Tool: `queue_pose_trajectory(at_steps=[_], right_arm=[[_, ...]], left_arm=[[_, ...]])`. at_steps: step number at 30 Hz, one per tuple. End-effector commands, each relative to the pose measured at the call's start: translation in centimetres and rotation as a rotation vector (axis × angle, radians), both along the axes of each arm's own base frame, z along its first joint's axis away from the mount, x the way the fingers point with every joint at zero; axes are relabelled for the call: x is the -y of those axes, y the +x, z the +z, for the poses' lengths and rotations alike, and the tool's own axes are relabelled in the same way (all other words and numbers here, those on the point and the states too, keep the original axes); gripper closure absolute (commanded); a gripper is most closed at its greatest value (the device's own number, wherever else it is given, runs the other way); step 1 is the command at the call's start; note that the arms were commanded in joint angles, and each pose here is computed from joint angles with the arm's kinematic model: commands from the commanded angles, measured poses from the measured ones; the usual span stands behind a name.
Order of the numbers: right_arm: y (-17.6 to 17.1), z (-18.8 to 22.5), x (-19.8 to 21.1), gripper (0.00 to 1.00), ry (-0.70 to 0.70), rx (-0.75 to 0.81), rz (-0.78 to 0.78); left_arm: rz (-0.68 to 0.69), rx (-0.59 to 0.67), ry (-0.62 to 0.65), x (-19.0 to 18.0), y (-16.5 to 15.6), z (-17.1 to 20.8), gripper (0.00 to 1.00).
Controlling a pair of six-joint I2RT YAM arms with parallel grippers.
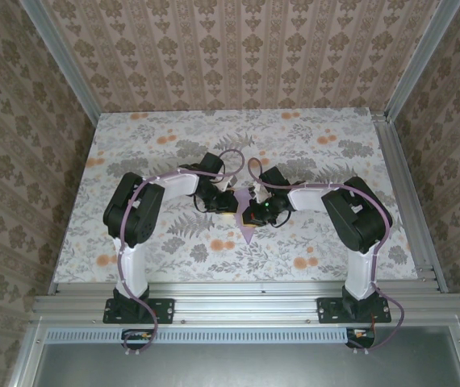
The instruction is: Fold a paper plane with a square sheet of paper (pick it up from the middle)
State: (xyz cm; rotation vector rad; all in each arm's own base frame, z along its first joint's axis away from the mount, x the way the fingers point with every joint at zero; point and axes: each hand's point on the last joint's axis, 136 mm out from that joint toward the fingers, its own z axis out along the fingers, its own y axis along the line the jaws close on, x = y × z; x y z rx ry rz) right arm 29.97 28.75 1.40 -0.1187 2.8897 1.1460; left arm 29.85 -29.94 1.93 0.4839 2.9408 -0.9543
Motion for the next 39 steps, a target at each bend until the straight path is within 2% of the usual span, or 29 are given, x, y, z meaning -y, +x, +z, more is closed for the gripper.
queue_pose_trajectory(at_steps=[1, 5, 12, 20, 32, 39], right_arm=[[-0.3, -1.3, 0.9, 0.94, -0.076, -0.009, -0.01], [-0.2, -1.2, 1.0, 0.92, -0.08, -0.005, -0.01], [-0.3, -1.4, 1.0, 0.76, -0.078, -0.008, -0.01], [-0.4, -1.4, 1.0, 0.65, -0.075, -0.007, -0.012], [-0.5, -1.2, 0.9, 0.62, -0.063, -0.006, -0.016], [-0.6, -1.3, 1.0, 0.68, -0.058, -0.009, -0.013]], left_arm=[[-0.016, -0.08, 0.092, -1.8, -2.1, -3.1, 0.84], [-0.018, -0.082, 0.091, -1.8, -2.2, -3.1, 0.84], [-0.018, -0.082, 0.086, -1.7, -2.1, -3.0, 0.84], [-0.012, -0.072, 0.068, -1.4, -1.9, -2.3, 0.84], [0.015, 0.009, 0.01, -1.5, -0.9, 2.5, 0.84], [0.051, 0.019, -0.068, -1.5, -1.7, 4.9, 0.87]])
